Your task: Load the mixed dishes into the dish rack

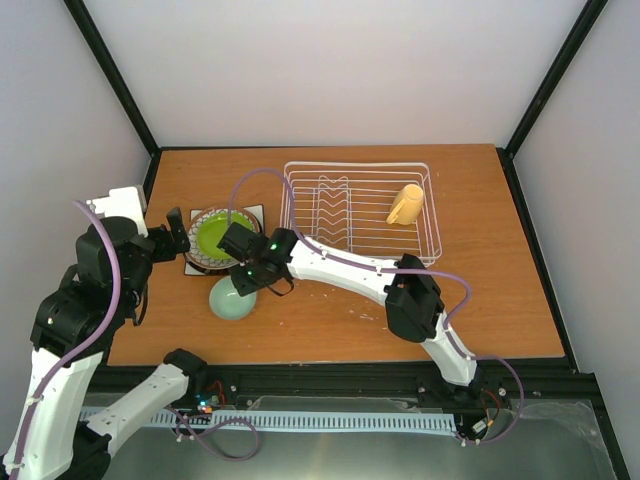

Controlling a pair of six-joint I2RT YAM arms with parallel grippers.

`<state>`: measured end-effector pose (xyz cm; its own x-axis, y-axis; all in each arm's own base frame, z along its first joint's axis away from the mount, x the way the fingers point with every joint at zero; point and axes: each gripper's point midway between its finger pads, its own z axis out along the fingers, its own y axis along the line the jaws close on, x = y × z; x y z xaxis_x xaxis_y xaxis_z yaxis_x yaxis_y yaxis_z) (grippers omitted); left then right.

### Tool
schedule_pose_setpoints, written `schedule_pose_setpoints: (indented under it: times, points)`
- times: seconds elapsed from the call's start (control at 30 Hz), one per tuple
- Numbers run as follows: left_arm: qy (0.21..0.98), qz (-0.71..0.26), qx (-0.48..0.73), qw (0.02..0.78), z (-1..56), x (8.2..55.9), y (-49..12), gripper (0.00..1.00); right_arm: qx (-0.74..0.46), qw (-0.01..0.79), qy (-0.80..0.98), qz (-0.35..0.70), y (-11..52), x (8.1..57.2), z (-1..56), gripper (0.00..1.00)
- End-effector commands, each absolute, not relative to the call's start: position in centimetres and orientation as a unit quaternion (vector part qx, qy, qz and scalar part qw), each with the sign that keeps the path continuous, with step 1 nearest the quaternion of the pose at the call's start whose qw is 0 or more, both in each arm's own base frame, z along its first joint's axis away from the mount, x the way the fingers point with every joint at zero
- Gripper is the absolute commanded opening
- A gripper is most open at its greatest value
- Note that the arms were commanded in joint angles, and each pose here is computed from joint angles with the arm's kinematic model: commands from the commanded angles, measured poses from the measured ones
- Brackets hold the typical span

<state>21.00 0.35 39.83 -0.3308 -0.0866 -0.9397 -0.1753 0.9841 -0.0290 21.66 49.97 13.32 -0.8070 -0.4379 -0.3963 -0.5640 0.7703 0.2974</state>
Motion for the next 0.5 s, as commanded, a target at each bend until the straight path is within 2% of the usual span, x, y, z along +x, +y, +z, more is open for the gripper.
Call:
schedule_pose_setpoints:
  times: [0.0,0.2,0.47]
  points:
    - [0.814,0.046,-0.085,0.573,39.9,20.9,0.7,1.0,-0.267,0.132,0.941,0.162,47.7,21.3,11.4,0.42]
    - [0.813,0.047,-0.088,0.574,40.1,20.5,1.0,1.0,-0.259,0.108,0.95,0.14,46.8,20.8,8.4,0.42]
    - [0.808,0.048,-0.09,0.581,40.4,20.2,1.3,1.0,-0.246,0.098,0.95,0.164,47.7,21.2,7.5,0.42]
